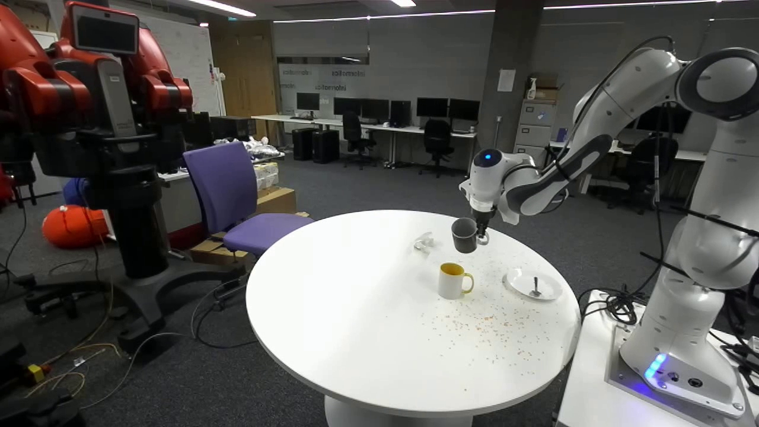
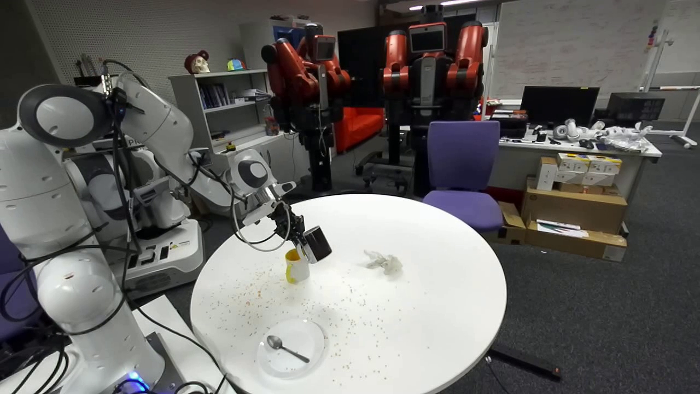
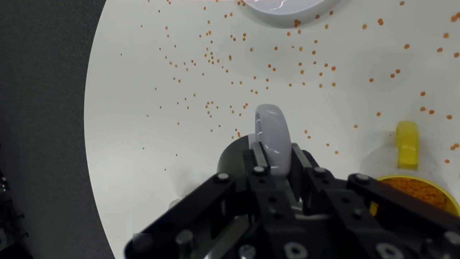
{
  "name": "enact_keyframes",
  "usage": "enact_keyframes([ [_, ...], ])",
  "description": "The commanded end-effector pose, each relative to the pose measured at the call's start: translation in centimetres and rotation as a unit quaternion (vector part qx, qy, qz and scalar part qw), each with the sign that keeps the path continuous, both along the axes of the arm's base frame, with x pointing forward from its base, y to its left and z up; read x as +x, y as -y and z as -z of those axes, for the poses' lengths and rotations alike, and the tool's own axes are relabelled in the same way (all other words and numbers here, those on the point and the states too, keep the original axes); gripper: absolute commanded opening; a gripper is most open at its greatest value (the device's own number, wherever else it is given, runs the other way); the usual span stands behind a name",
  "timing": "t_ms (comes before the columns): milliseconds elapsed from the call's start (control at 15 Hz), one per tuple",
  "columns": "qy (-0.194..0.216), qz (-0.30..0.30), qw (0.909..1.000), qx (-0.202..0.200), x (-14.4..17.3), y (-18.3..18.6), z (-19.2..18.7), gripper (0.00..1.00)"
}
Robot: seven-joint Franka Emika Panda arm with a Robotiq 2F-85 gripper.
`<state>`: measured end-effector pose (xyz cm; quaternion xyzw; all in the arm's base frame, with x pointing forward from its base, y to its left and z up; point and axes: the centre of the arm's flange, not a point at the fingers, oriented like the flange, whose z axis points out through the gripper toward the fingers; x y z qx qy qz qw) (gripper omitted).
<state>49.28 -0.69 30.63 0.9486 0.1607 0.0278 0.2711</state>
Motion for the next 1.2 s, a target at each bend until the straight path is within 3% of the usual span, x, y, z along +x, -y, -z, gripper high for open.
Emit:
enact_keyframes([
  [0,-0.025,-0.022,0.9983,-0.047,0.1,-2.3,-1.6,0.05],
  [533,-0.087,-0.046,0.9883,-0.116,-0.8,-5.7,-1.9,0.05],
  [1133,-0.171,-0.107,0.9669,-0.156,0.4,-6.5,-1.9,0.05],
])
